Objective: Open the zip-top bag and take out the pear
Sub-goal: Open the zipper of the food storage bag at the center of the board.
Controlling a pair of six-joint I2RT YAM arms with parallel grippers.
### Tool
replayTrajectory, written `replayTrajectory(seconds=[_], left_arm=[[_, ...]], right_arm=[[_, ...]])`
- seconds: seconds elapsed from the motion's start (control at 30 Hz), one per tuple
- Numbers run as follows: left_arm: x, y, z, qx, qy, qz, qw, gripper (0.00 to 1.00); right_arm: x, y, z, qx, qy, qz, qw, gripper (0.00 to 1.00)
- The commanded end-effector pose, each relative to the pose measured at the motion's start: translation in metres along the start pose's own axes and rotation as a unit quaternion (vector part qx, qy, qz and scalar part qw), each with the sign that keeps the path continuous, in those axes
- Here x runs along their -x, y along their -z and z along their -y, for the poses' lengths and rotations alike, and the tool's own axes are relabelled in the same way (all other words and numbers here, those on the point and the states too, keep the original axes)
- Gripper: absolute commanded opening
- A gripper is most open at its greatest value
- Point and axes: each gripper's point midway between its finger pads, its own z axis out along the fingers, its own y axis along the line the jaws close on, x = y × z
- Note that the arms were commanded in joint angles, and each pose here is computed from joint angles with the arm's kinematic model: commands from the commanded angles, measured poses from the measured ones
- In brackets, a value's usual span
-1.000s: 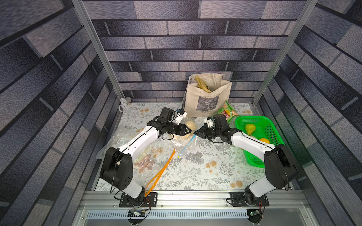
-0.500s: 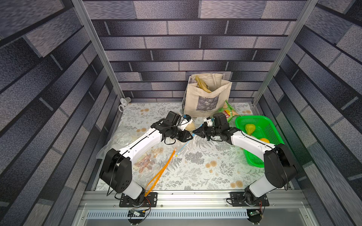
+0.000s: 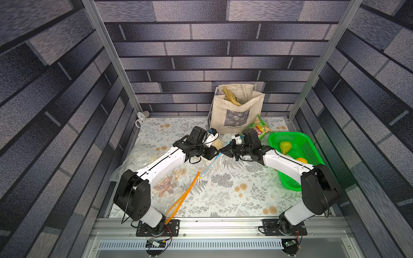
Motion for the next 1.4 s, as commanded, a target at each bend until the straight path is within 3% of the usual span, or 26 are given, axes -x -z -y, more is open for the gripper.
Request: replayTrajectory(seconds=[0.0,0.33,0.43,0.57,0.9,1.0,1.07,1.17,1.37], left_arm=[[0.004,0.003,0.013,-0.032,-0.001,0.015,0.999,0.3],[-0.014,-0.009,0.016,-0.029,-0.015,-0.021,0.999,0.29],[-0.019,-0.01,0.012,-0.008,-0.024,-0.029,0.999,0.24],[-0.016,-0.007,0.002,0.022,-0.022,-0.019,0.999,0.17],[-0.01,-0.004,-0.002,0.026,-0.011,-0.003,1.0,0.12],[-0.005,0.0,-0.001,0.016,-0.011,0.014,1.0,0.07],[-0.004,0.002,-0.001,0.008,-0.002,0.019,1.0,0.01],[-0.005,0.0,-0.004,0.0,0.011,0.015,1.0,0.0],[0.002,-0.002,-0.013,-0.013,0.049,0.026,0.998,0.0]], right_arm=[[-0.005,0.001,-0.01,0.016,0.009,-0.006,1.0,0.03],[-0.004,0.002,-0.012,0.018,0.008,0.0,1.0,0.03],[-0.004,0.002,-0.014,0.02,0.008,-0.001,1.0,0.03],[-0.004,0.002,-0.016,0.023,0.009,-0.002,1.0,0.03],[-0.008,0.004,-0.011,0.018,0.012,-0.008,1.0,0.04],[-0.01,0.004,-0.003,0.004,0.014,-0.009,1.0,0.09],[-0.01,0.004,-0.002,0.0,0.022,-0.009,1.0,0.2],[-0.01,0.009,-0.002,-0.018,0.049,-0.001,0.999,0.35],[-0.014,0.041,-0.015,-0.046,0.108,0.037,0.992,0.43]])
